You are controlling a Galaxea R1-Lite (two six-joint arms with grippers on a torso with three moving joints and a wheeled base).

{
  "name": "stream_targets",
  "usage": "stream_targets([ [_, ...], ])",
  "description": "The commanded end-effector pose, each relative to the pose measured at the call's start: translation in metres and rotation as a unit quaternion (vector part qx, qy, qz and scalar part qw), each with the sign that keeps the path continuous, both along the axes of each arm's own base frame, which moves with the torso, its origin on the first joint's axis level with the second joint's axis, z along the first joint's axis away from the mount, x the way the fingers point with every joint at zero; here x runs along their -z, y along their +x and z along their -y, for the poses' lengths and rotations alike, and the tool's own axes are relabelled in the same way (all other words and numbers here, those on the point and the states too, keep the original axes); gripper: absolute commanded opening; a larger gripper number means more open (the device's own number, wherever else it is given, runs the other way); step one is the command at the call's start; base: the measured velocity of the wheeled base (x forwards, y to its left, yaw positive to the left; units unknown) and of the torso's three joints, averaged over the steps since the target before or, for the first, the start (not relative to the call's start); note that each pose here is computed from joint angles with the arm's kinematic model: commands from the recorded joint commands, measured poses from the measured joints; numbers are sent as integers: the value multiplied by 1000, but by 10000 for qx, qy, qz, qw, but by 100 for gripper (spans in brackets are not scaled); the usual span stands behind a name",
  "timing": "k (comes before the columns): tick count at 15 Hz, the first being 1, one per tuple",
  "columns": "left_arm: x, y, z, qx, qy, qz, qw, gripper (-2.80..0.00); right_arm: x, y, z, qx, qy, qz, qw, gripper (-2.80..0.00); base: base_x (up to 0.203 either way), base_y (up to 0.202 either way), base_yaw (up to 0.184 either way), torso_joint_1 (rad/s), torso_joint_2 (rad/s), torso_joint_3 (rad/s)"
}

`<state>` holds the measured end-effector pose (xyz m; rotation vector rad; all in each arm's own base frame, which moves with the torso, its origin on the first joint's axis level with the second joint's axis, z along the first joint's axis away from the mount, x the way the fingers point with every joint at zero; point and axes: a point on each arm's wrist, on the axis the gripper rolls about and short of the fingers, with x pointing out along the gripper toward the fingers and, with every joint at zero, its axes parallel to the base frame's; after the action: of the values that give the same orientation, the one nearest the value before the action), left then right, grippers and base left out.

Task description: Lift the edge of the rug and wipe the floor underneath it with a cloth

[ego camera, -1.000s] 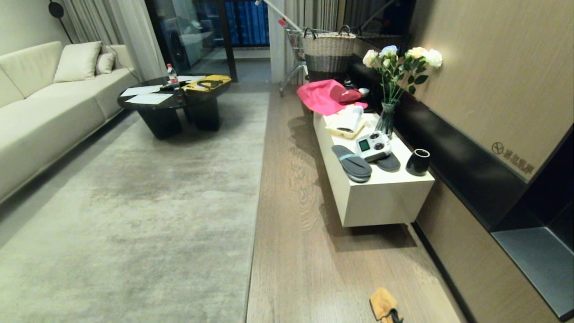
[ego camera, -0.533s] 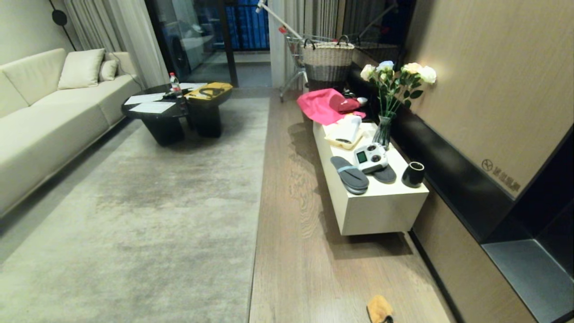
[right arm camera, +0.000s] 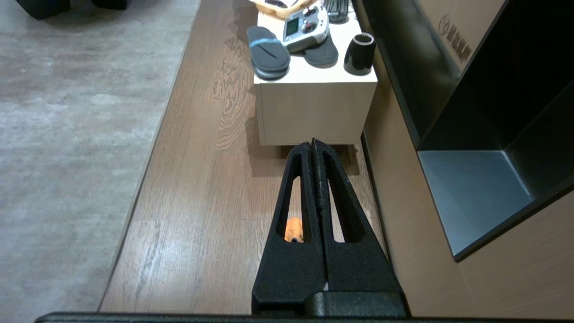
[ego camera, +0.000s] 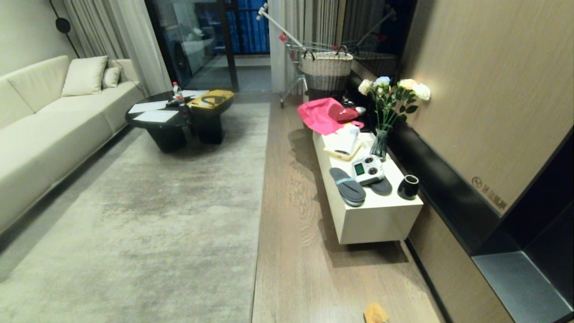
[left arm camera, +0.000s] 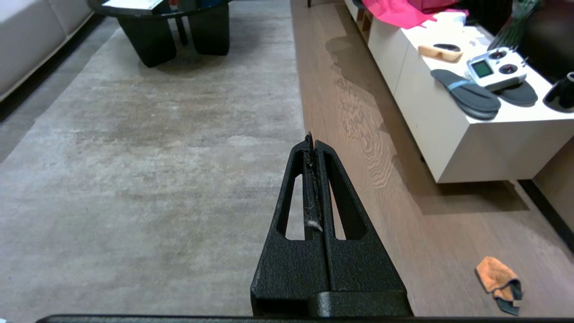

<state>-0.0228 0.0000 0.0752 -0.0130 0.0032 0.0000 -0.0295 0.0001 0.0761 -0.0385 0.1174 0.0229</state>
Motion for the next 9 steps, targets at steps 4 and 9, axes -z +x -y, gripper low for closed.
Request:
stream_targets([
  [4,0,0,0,0,-4,-7,10000,-280,0,0,0,-5,-4,-19,10000,-280,0,0,0,202,-566,-362],
  [9,0,0,0,0,-4,-7,10000,-280,0,0,0,-4,3,-9,10000,-280,0,0,0,219,-549,-328],
])
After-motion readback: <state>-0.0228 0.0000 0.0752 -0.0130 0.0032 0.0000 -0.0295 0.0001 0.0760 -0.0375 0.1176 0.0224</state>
